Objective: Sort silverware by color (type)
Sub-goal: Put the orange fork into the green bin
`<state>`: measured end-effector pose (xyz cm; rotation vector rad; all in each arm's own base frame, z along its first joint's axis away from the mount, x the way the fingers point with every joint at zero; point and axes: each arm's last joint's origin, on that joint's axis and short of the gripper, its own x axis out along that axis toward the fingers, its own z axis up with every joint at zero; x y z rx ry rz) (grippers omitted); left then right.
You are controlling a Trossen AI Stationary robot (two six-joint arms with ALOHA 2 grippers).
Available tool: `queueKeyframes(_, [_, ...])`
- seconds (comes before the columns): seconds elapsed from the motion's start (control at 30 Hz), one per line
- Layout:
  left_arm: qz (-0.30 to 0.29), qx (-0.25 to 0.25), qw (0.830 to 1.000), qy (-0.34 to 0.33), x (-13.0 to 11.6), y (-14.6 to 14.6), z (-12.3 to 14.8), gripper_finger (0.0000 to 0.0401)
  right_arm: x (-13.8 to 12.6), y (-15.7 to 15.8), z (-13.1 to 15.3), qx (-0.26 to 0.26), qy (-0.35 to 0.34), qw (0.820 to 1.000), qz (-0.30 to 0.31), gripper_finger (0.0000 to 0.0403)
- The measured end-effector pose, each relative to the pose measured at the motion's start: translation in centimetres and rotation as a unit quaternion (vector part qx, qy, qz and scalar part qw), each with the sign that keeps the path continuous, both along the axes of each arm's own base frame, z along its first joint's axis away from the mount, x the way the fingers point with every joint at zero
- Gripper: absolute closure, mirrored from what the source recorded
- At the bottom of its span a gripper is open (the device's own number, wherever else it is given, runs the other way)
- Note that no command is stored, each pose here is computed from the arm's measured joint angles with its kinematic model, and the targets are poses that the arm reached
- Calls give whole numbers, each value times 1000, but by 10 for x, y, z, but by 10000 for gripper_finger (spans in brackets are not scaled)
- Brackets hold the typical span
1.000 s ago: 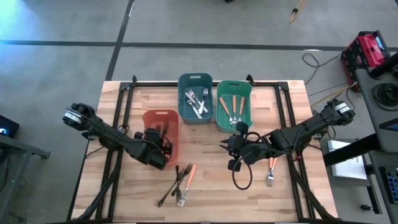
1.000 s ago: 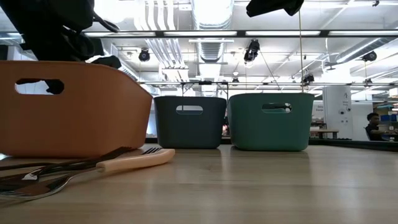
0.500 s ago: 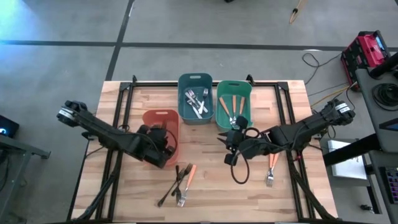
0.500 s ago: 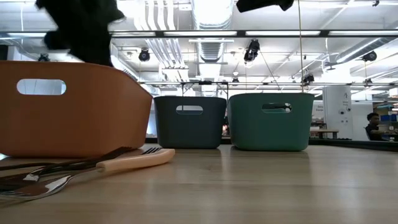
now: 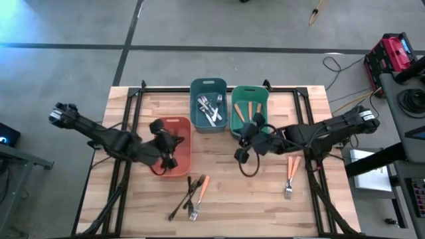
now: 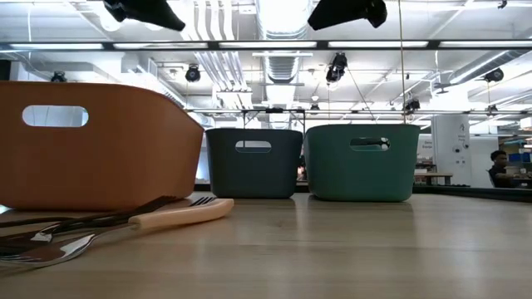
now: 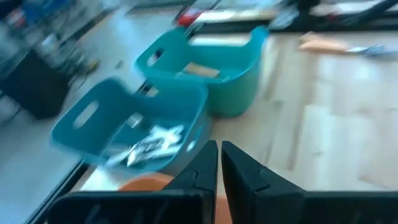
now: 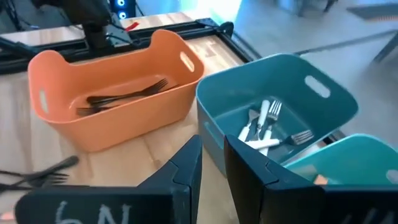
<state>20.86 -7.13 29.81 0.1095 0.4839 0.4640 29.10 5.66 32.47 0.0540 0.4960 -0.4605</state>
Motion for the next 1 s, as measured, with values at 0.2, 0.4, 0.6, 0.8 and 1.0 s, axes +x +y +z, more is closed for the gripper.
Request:
queueKeyframes(0.2, [-147, 4, 985, -94, -14, 2, -19, 400, -1, -12, 7, 67, 12, 998, -11, 344])
queueKeyframes(0.4, [-249, 57, 948, -189, -30, 10, -28, 401, -5, -26, 8, 151, 30, 986, -62, 344])
queueKeyframes(0.6, [-284, 92, 921, -249, -40, 23, -31, 401, -10, -32, -5, 264, 94, 956, -87, 344])
queueKeyframes(0.8, [-257, 99, 926, -256, -40, 34, -31, 401, -28, -30, -28, 329, 253, 899, -136, 344])
queueKeyframes(1.0, [-244, 93, 929, -261, -38, 38, -28, 401, -58, -29, -41, 346, 382, 827, -224, 344])
